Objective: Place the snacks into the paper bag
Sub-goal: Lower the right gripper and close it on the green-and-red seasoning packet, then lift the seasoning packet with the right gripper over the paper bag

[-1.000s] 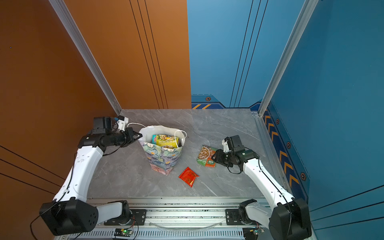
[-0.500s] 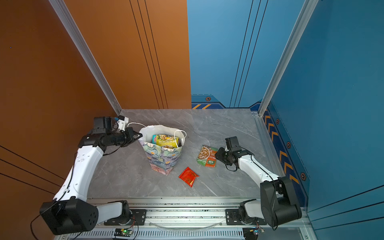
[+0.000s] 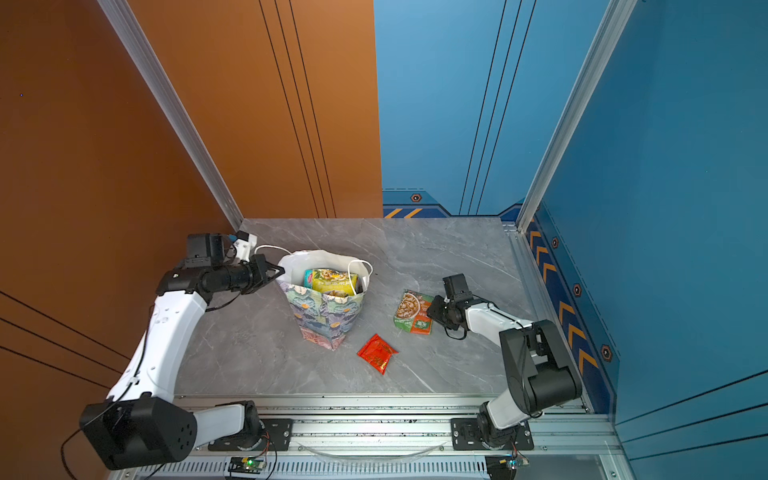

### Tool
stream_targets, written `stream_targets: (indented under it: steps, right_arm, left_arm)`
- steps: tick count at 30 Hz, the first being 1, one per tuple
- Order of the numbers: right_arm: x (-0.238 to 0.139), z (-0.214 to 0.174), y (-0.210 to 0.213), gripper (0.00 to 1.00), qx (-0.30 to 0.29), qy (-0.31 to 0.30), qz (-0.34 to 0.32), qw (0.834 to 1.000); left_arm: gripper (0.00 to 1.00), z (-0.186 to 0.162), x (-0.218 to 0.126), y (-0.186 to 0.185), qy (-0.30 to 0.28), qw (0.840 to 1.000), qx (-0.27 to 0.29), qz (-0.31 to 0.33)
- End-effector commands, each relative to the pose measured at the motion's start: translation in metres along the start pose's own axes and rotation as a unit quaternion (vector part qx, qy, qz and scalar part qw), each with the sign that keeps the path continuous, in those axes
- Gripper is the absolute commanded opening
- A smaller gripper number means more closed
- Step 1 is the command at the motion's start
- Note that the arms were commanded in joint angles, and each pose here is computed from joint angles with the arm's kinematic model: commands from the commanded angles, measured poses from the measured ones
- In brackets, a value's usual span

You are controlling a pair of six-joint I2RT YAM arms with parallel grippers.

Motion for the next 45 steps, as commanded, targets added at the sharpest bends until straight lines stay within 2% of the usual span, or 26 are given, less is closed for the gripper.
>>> stream_targets:
  steps: [1, 7, 11, 14, 16, 23, 29, 37, 45]
  right_arm:
    - [0.009, 0.004, 0.002, 0.44, 0.007, -0.014, -0.002, 1.000]
    - [0.020, 0.001, 0.003, 0.31, 0.011, -0.010, 0.000, 1.000]
    - [0.017, 0.003, 0.006, 0.14, 0.010, -0.014, 0.002, 1.000]
    - [0.011, 0.005, 0.008, 0.09, 0.006, -0.023, 0.002, 1.000]
    - [0.007, 0.007, 0.010, 0.00, 0.002, -0.029, 0.003, 1.000]
    - [-0.030, 0.018, 0.036, 0.00, -0.012, -0.059, 0.032, 0.998]
    - [-0.091, 0.032, 0.075, 0.00, -0.029, -0.111, 0.082, 0.990]
    - [-0.188, 0.054, 0.132, 0.00, -0.068, -0.200, 0.142, 0.967]
    - [-0.249, 0.051, 0.206, 0.00, -0.120, -0.242, 0.215, 0.939]
  left_arm:
    - [0.00, 0.014, -0.004, -0.002, -0.029, 0.999, 0.014, -0.010]
    - [0.00, 0.014, -0.004, -0.003, -0.029, 0.999, 0.015, -0.012]
    - [0.00, 0.013, -0.003, -0.003, -0.027, 0.999, 0.013, -0.012]
    - [0.00, 0.013, -0.004, -0.003, -0.028, 0.999, 0.012, -0.012]
    - [0.00, 0.014, -0.004, -0.003, -0.029, 0.999, 0.013, -0.012]
    - [0.00, 0.013, -0.003, -0.003, -0.027, 0.999, 0.012, -0.013]
    - [0.00, 0.013, -0.003, -0.003, -0.027, 0.999, 0.012, -0.013]
    - [0.00, 0.013, -0.004, -0.003, -0.028, 0.999, 0.012, -0.013]
    - [0.00, 0.014, -0.004, -0.004, -0.028, 0.999, 0.013, -0.014]
Point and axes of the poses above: each gripper's point midway between its finger pads, its own x axis out along the fingers, its own y axis along the line the jaws close on, z = x × y, the point moved 1 cm from there along -x, back along the fingers, and after that the axes turned 13 degrees about x, right-handed, at the moved point
